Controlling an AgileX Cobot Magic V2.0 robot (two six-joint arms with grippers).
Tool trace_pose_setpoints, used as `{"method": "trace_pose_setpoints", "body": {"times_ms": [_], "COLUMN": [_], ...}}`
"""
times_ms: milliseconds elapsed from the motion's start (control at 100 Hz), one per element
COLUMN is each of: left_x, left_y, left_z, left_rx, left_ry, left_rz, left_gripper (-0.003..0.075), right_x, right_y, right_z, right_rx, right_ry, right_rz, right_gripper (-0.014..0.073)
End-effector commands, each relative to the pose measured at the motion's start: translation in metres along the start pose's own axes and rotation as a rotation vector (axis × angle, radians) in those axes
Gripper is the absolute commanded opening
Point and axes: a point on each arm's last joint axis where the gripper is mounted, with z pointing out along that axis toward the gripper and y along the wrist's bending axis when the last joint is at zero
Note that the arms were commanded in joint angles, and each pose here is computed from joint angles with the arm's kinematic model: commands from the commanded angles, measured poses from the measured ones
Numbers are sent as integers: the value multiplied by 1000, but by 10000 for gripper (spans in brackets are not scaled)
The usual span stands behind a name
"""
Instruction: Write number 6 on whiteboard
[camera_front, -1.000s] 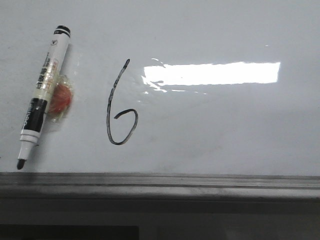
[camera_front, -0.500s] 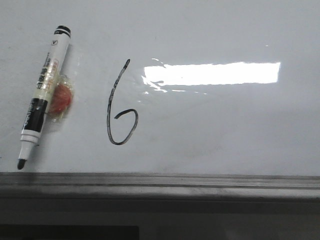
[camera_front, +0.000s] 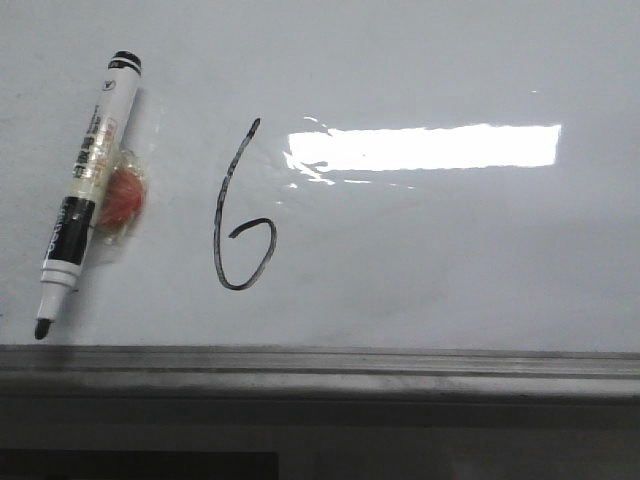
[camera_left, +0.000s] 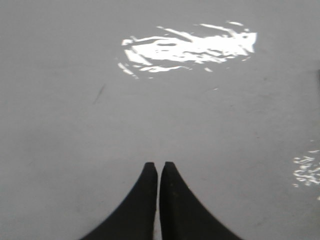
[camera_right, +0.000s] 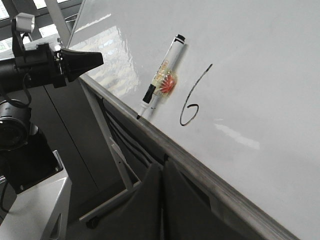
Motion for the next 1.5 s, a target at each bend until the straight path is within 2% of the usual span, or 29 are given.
{"method": "trace_pose_setpoints", "body": {"times_ms": [0,180,270,390,1490], "left_x": [-5,27,34,40,41], "left_y": [4,9,9,9,9], "left_z": [-3,0,-2,-2,-2], "left_rx": [-57,-159,-174,-172,-173], "left_ry": [-103,-59,12,81,84], "left_rz": [-19,-51,-117,-128,-126], "left_gripper": [-19,-19,-19,-19,-19], "right_x": [-15,-15,-15,-15,-14], "right_y": [2,2,2,2,1], "right_z": [-2,-2,-2,-2,-1], "right_rx": [-4,-4,-4,-4,2], "right_ry": [-101,-101,-101,-101,-97], "right_rz": [-19,-19,-19,-19,-29], "right_gripper": [-64,-64,-64,-64,-64]}}
